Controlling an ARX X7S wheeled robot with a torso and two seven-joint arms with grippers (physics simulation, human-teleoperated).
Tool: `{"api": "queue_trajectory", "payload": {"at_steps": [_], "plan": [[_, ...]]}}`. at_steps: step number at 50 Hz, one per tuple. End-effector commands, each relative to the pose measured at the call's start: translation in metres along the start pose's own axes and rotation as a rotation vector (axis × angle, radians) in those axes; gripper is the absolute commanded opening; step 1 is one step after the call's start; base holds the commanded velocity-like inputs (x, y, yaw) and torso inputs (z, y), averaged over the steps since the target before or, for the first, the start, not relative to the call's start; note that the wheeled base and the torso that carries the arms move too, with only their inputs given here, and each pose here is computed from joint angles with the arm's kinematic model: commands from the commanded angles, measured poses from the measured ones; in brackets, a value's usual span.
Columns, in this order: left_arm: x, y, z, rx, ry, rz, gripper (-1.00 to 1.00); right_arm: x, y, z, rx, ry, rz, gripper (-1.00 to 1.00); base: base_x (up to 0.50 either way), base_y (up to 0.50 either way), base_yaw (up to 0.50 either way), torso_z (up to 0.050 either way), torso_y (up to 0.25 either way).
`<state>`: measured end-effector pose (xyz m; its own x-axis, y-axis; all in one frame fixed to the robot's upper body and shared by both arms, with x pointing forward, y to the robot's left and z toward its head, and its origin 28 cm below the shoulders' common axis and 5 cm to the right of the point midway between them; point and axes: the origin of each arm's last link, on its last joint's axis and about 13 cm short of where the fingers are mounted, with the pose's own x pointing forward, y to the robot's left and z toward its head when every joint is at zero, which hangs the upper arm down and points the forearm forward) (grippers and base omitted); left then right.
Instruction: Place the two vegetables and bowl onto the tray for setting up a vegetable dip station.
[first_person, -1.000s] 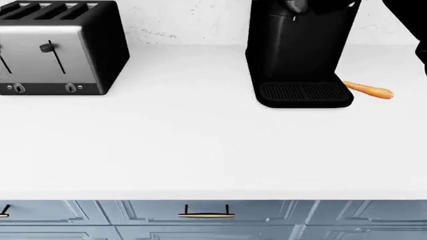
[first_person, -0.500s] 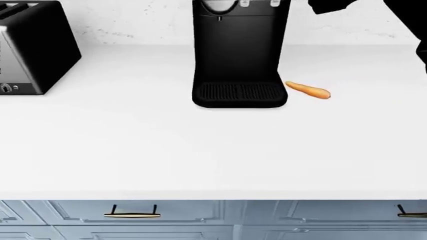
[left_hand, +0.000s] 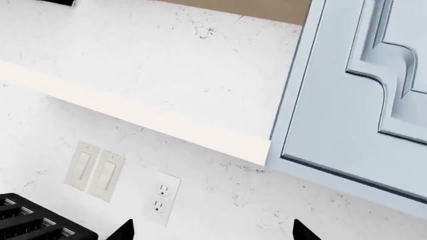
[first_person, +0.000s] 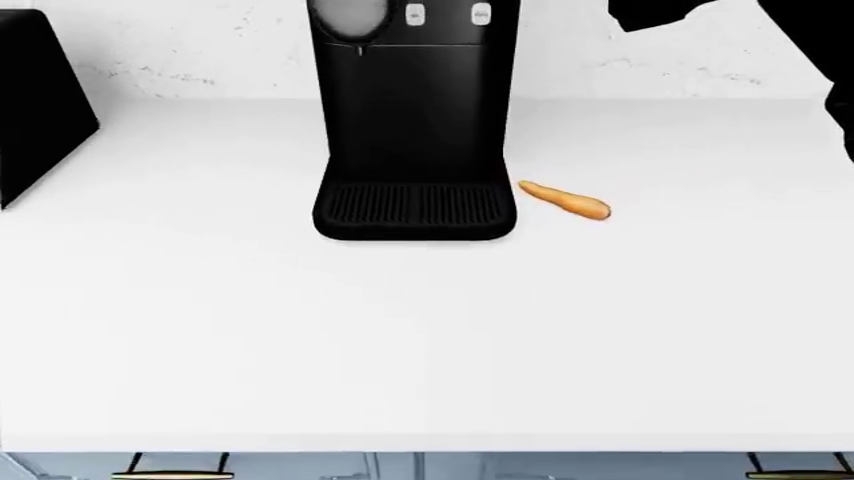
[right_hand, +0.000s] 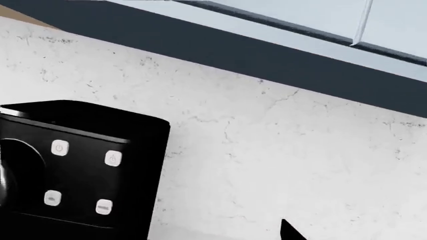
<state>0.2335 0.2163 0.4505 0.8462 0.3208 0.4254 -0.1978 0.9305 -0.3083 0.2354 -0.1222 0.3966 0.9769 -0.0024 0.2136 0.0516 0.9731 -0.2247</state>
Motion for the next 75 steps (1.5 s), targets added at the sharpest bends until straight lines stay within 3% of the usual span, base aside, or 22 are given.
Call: {"api": "queue_trajectory", "payload": {"at_steps": [1,20,31,35,47,59,75], "plan": [[0.002,0.002,0.0,0.002,0.001,0.014,1.0,0.0,-0.001,0.0,-0.007,-0.002,-0.009,1.0,0.5,0.0,0.0,0.0,0.0],[0.002,0.006,0.004,-0.005,-0.012,0.028,1.0,0.001,-0.006,-0.001,-0.009,0.014,-0.053,1.0,0.49,0.0,0.0,0.0,0.001],[0.004,0.006,0.003,-0.004,-0.01,0.028,1.0,0.004,-0.019,-0.005,0.027,0.068,-0.095,1.0,0.03,0.0,0.0,0.0,0.002],[0.003,0.005,0.003,-0.005,-0.01,0.028,1.0,0.001,-0.024,-0.011,-0.014,0.141,-0.028,1.0,0.0,0.0,0.0,0.0,0.0],[0.004,0.005,0.004,-0.005,-0.014,0.028,1.0,-0.012,-0.044,-0.029,0.058,0.277,0.12,1.0,0.0,0.0,0.0,0.0,0.0],[0.003,0.005,0.005,-0.005,-0.016,0.027,1.0,-0.028,-0.044,-0.056,-0.024,0.398,0.295,1.0,0.0,0.0,0.0,0.0,0.0],[0.003,0.004,0.004,-0.004,-0.015,0.021,1.0,-0.027,-0.043,-0.083,-0.026,0.534,0.302,1.0,0.0,0.0,0.0,0.0,0.0]]}}
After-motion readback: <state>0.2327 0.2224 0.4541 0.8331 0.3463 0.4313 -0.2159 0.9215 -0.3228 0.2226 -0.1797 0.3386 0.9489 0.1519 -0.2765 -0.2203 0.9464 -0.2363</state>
